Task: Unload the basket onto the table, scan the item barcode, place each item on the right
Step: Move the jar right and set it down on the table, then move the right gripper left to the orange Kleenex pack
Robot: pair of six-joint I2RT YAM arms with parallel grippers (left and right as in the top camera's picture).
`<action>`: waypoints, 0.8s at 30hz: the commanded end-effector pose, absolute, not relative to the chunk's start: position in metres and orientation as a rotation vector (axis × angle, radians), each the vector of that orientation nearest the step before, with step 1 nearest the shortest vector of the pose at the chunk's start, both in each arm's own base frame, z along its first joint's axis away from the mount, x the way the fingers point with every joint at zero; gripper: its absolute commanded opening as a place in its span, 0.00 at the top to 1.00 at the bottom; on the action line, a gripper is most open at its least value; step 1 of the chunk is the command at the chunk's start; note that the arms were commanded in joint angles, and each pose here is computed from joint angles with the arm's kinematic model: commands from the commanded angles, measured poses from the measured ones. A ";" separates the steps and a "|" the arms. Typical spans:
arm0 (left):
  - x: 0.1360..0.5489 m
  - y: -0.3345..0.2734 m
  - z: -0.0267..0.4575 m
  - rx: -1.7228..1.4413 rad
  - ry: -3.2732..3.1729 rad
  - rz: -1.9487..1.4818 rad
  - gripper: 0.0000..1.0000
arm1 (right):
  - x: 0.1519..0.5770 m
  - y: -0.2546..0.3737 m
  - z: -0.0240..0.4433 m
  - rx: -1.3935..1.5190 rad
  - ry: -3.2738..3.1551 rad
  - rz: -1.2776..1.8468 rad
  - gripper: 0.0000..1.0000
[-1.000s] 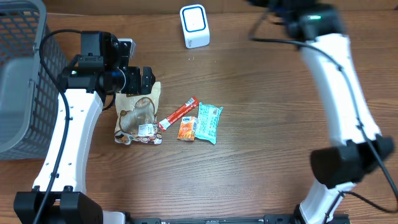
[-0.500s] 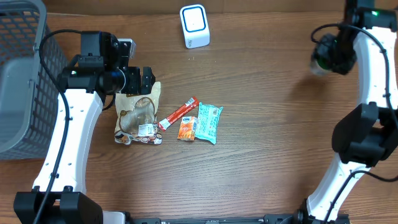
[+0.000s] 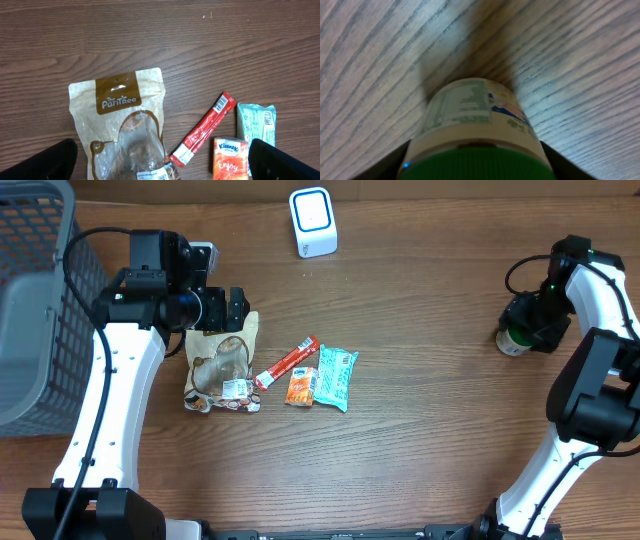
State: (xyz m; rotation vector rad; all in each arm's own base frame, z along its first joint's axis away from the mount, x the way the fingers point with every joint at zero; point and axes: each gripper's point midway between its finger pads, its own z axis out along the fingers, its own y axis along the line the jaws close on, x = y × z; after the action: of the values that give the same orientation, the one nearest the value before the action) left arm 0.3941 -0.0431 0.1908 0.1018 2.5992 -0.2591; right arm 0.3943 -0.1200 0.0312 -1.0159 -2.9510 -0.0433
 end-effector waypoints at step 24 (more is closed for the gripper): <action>0.396 -0.045 0.191 0.091 2.600 -0.274 0.00 | 0.429 -0.022 0.193 -0.714 -3.147 -0.490 0.51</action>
State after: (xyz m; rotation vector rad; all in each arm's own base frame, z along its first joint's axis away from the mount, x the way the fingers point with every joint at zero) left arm 0.3939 -0.0431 0.1907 0.1017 2.6000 -0.2591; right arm 0.4280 -0.0566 0.1798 -0.8408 -3.1294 -0.3480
